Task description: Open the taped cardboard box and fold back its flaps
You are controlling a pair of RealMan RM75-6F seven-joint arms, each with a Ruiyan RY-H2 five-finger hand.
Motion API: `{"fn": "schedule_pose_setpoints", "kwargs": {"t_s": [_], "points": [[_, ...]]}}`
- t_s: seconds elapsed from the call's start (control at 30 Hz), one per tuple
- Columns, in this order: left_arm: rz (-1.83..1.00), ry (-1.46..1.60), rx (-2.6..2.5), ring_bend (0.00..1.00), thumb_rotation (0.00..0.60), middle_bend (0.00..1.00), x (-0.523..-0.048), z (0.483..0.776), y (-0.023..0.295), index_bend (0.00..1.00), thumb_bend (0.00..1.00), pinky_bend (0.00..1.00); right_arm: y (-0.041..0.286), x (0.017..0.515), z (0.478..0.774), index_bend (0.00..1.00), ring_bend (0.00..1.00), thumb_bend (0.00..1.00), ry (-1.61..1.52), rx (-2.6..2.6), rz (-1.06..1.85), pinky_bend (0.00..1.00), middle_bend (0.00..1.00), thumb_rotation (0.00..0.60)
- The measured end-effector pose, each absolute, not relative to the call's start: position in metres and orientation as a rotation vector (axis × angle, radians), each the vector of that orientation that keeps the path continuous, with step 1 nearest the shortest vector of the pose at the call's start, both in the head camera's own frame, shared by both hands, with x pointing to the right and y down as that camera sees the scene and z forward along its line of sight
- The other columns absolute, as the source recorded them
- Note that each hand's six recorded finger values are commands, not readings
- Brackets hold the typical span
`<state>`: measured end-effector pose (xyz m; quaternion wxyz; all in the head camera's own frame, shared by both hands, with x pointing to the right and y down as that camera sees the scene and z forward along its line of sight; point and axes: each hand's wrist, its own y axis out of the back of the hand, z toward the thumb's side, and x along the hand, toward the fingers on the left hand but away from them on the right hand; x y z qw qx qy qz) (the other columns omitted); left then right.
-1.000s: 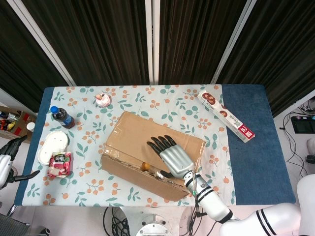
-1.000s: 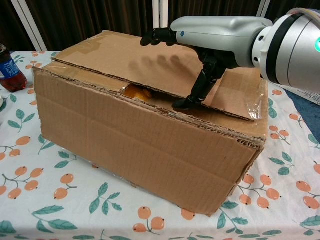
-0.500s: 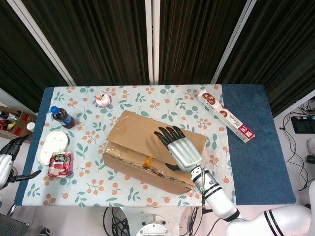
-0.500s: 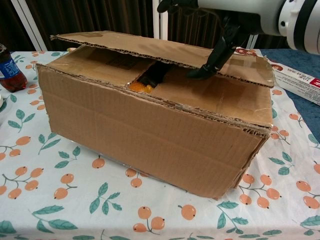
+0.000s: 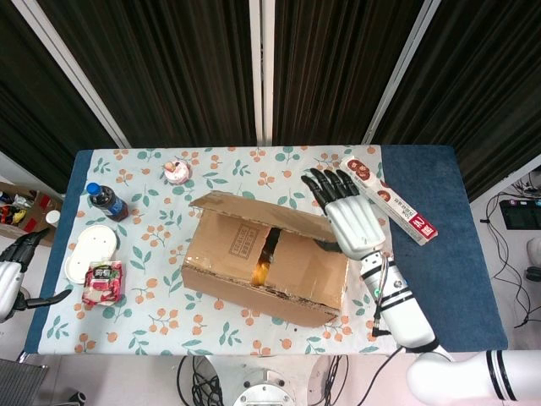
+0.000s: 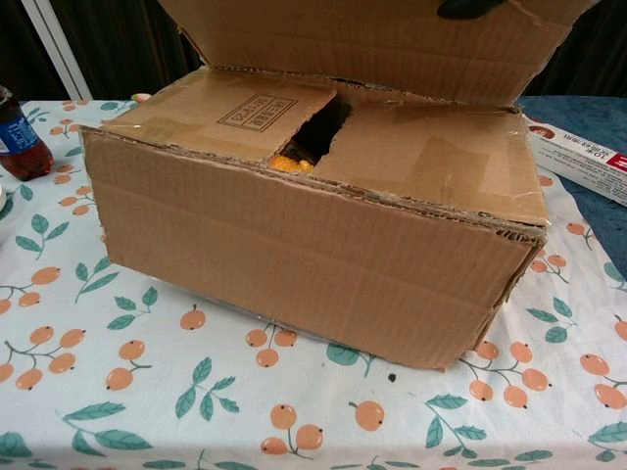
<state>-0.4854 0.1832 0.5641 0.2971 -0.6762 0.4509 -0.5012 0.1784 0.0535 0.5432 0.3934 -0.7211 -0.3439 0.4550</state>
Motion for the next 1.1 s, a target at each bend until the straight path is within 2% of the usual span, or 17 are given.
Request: {"fn": "schedule_pose_setpoints", "kwargs": {"t_s": [0.33, 0.6, 0.87, 1.1], "points": [[-1.334, 1.206, -1.789, 0.08, 0.511, 0.10, -0.486, 0.563, 0.179, 0.03, 0.00, 0.17, -0.001, 0.208, 0.554, 0.00, 0.00, 0.15, -0.894, -1.706, 1.226, 0.00, 0.00, 0.600], [-1.344, 1.211, -1.788, 0.08, 0.516, 0.10, -0.487, 0.564, 0.178, 0.03, 0.00, 0.17, -0.033, 0.230, 0.564, 0.00, 0.00, 0.14, -0.961, -1.684, 1.259, 0.00, 0.00, 0.600], [-1.342, 1.208, -1.792, 0.08, 0.512, 0.10, -0.485, 0.566, 0.175, 0.02, 0.00, 0.17, -0.031, 0.232, 0.560, 0.00, 0.00, 0.13, -0.977, -1.734, 1.192, 0.00, 0.00, 0.600], [-1.341, 1.209, -1.793, 0.08, 0.512, 0.10, -0.483, 0.567, 0.176, 0.03, 0.00, 0.17, -0.008, 0.201, 0.560, 0.00, 0.00, 0.10, -0.819, -1.839, 1.082, 0.00, 0.00, 0.600]]}}
